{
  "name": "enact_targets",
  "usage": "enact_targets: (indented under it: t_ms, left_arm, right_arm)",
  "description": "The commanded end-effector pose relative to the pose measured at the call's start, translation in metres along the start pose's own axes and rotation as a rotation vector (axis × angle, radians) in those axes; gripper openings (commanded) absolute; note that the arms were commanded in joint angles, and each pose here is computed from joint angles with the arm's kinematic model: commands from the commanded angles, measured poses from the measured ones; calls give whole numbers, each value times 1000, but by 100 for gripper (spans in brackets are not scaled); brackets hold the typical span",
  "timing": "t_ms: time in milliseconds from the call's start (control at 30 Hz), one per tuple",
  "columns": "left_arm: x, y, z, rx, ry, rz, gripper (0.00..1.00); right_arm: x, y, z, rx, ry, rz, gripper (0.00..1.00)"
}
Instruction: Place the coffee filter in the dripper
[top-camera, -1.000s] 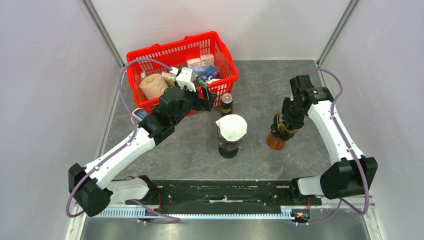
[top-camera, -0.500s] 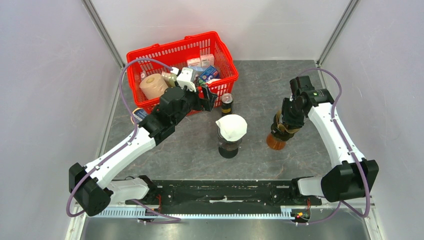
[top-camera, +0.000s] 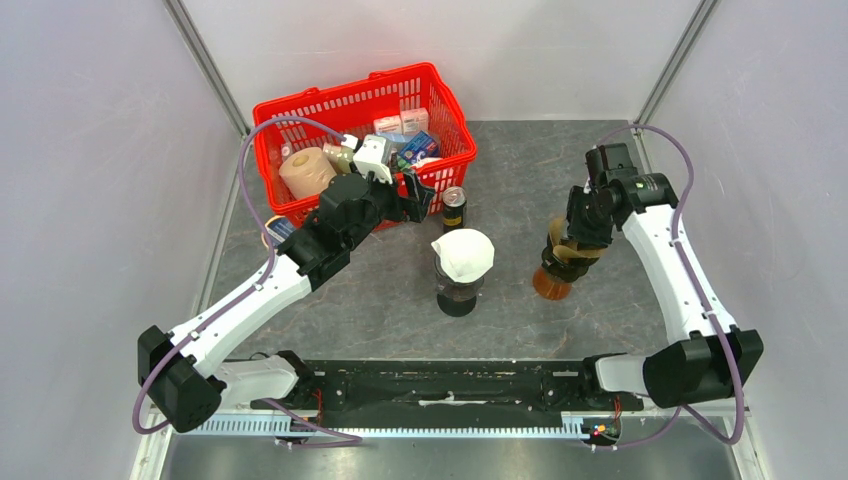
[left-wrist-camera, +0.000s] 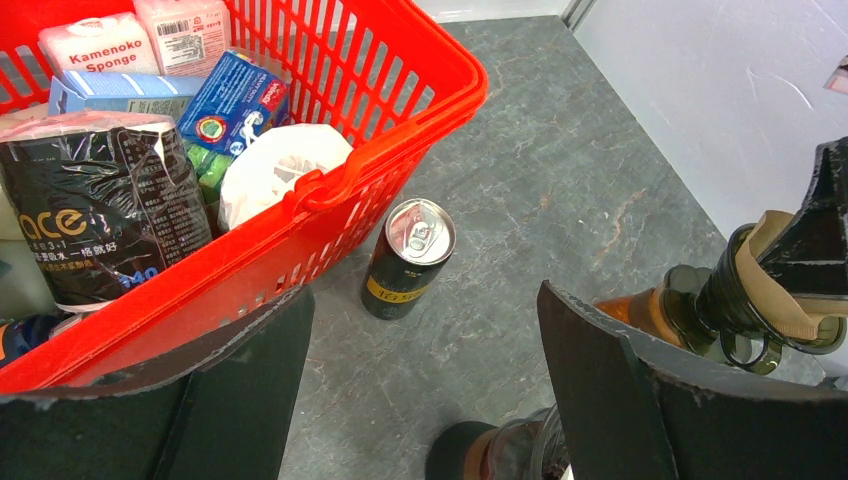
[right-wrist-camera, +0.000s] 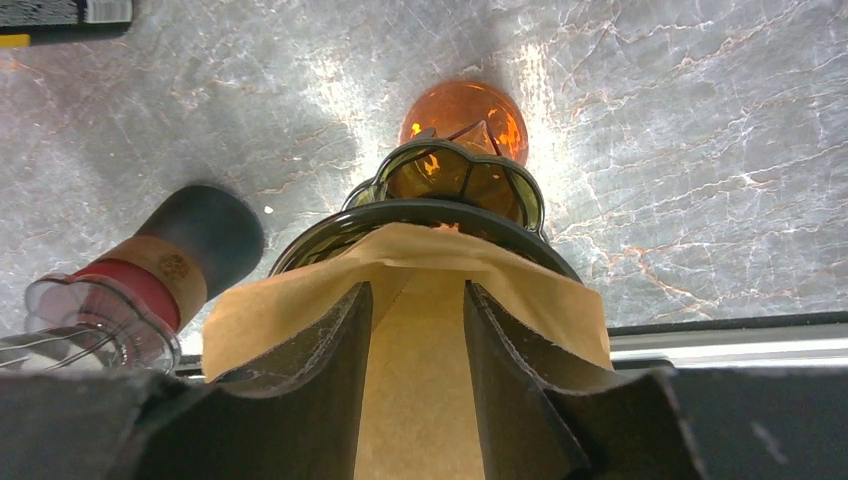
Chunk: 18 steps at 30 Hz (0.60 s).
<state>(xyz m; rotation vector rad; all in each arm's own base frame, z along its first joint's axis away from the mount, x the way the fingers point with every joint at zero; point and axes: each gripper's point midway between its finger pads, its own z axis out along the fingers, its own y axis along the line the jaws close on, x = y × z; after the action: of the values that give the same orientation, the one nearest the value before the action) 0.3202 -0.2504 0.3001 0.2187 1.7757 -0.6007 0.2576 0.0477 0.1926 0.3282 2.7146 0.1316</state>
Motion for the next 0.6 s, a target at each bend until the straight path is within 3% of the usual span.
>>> enact_targets:
  t_ms: [0, 233, 433, 567]
  left_arm:
    - [-19, -3, 0, 12, -51, -1, 89]
    - [-18, -4, 1, 16, -47, -2, 89]
    - [-17, -4, 1, 18, -46, -3, 89]
    - [-16, -4, 1, 18, -42, -3, 89]
  right_arm:
    - [-12, 4, -27, -23, -82, -3, 47]
    - [-19, 10, -43, -63, -139, 9, 47]
    - [-9, 37, -48, -226, -101, -16, 45]
    - [-2, 36, -39, -224, -68, -12, 43]
